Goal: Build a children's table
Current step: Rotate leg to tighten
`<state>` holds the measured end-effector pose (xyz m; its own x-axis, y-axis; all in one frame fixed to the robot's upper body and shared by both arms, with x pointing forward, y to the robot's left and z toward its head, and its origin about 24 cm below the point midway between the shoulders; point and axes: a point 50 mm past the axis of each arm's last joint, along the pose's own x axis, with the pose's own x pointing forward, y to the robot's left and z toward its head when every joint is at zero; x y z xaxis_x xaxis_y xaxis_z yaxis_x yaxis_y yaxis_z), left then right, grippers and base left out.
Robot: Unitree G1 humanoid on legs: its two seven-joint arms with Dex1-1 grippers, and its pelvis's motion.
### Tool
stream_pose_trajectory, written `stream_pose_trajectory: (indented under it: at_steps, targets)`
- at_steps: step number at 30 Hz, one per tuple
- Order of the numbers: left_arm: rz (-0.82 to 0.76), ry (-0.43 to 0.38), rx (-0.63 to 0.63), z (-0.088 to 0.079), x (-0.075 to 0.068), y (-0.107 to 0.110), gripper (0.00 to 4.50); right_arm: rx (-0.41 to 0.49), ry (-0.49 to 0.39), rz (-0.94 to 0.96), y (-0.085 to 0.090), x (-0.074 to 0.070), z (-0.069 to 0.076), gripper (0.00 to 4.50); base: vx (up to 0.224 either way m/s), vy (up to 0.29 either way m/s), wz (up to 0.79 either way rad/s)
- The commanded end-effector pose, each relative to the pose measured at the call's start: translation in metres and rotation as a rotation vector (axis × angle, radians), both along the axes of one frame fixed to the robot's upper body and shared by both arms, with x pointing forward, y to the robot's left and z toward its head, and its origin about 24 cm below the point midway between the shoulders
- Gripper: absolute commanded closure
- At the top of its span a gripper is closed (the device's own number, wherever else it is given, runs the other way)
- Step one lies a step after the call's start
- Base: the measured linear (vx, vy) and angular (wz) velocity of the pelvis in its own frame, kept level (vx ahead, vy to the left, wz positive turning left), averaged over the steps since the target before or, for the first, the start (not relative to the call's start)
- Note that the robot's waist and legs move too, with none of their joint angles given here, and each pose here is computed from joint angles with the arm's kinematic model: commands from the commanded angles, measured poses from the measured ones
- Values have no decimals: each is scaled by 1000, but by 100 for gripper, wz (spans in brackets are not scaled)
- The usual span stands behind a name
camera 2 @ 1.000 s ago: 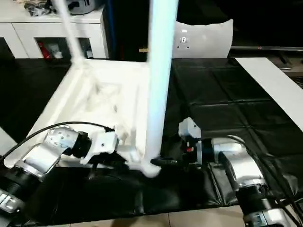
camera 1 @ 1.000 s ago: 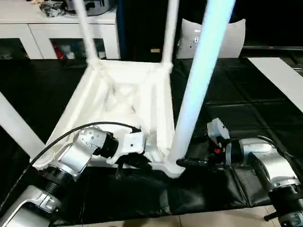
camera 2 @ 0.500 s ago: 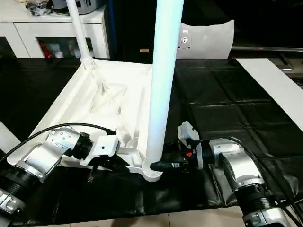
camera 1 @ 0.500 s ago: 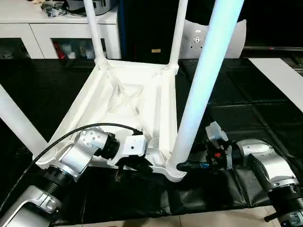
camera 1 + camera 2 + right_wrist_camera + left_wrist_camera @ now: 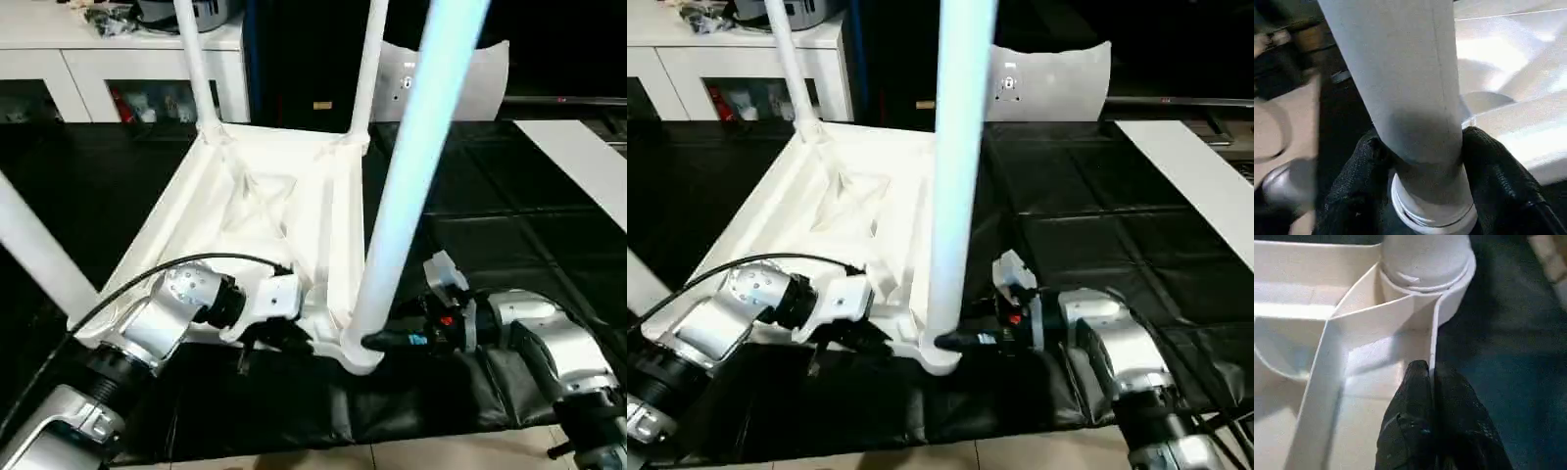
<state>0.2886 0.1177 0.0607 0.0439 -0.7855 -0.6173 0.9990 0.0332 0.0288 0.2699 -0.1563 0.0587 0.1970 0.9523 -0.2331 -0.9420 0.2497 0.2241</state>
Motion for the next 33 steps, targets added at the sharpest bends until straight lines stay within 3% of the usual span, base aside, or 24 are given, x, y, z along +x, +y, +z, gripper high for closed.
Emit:
stream_pose_trajectory:
  at_steps: [1, 8, 10, 14, 15, 16, 17, 19, 27, 31, 33]
  targets:
    - [173, -34, -118, 5, 7, -26, 450, 38, -35, -130, 27, 5, 1, 256, 0, 0, 0]
    - [405, -52, -201, 7, 18, -50, 450, 9, -50, -479, 49, 28, -3, 257, 0, 0, 0]
    - [517, -91, -233, 13, 27, -61, 450, 7, -43, -623, 58, 37, -2, 258, 0, 0, 0]
    - [578, -143, -248, 19, 33, -76, 450, 1, -52, -774, 62, 48, -2, 258, 0, 0, 0]
    - [578, -144, -247, 19, 33, -76, 450, 2, -53, -775, 62, 48, -2, 258, 0, 0, 0]
    - [577, -151, -243, 19, 34, -76, 450, 8, -64, -782, 62, 49, -1, 203, 0, 0, 0]
    - [572, -165, -234, 19, 34, -75, 450, 3, -81, -782, 61, 49, -1, 189, 0, 0, 0]
    - [549, -190, -204, 18, 35, -69, 450, -3, -110, -779, 59, 48, 0, 189, 0, 0, 0]
    - [514, -185, -168, 13, 31, -50, 450, 9, -168, -769, 39, 45, 3, 102, 0, 0, 0]
    - [455, -182, -160, 12, 29, -40, 450, 0, -222, -634, 26, 38, 6, 64, 0, 0, 0]
    - [380, -193, -148, 10, 27, -34, 450, -28, -208, -510, 19, 30, 5, 58, 0, 0, 0]
